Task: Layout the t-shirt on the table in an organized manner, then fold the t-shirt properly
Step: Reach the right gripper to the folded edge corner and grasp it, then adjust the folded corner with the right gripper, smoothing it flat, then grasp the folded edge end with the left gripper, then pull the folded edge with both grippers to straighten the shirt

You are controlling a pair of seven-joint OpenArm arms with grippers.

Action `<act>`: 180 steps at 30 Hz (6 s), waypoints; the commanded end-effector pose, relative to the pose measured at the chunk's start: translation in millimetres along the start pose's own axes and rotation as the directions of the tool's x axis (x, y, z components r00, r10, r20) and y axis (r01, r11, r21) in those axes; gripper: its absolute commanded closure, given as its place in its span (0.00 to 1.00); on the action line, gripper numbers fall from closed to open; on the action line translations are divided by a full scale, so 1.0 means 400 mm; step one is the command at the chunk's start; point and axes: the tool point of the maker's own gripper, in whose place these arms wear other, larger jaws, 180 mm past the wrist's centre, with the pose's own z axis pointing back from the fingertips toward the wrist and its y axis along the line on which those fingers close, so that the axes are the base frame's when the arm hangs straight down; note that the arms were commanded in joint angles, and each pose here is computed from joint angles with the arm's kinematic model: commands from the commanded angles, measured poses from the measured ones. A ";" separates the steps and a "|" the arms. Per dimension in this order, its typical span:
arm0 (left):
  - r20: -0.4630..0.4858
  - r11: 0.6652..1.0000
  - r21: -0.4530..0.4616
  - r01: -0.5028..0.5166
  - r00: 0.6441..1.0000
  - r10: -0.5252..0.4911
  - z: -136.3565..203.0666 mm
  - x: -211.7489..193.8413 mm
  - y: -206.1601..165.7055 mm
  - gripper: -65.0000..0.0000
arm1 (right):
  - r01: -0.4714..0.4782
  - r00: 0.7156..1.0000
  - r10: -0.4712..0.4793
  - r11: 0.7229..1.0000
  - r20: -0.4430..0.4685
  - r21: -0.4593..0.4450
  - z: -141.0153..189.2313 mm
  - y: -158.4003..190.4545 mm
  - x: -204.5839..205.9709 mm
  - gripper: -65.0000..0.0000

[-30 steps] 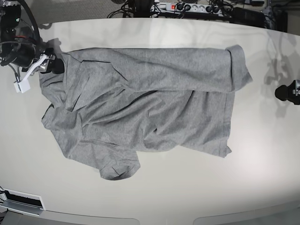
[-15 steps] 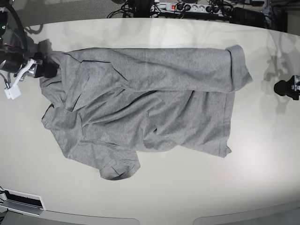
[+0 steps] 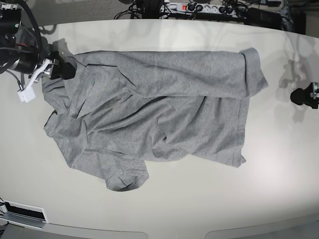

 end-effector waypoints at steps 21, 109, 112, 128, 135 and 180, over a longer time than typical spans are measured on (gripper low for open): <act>0.028 0.999 0.023 0.026 0.999 -0.027 0.037 0.035 0.010 0.38 | -0.239 0.971 0.238 0.969 -0.030 -0.054 0.026 0.055 0.088 1.00; 0.056 0.999 -0.020 0.038 0.998 -0.037 0.037 0.046 -0.010 0.38 | -0.013 0.997 0.049 0.884 0.063 -0.467 -0.017 -0.155 -0.039 0.38; 0.057 0.999 -0.021 0.039 0.998 -0.038 0.038 0.047 -0.010 0.38 | -0.016 0.996 0.054 0.891 0.070 -0.453 -0.026 -0.149 -0.040 0.38; 0.039 0.991 -0.135 0.021 0.999 -0.016 0.020 0.007 -0.058 0.38 | -0.060 0.996 0.076 0.966 0.052 -0.252 -0.062 -0.093 -0.055 1.00; 0.037 0.981 -0.180 -0.070 0.996 0.078 -0.044 -0.085 -0.077 0.38 | -0.064 0.996 0.079 0.964 0.046 -0.256 -0.057 -0.098 -0.055 1.00; -0.010 0.935 -0.354 0.030 0.999 -0.036 -0.174 -0.074 -0.259 1.00 | -0.230 0.972 0.234 0.962 0.012 -0.148 0.063 0.041 0.029 1.00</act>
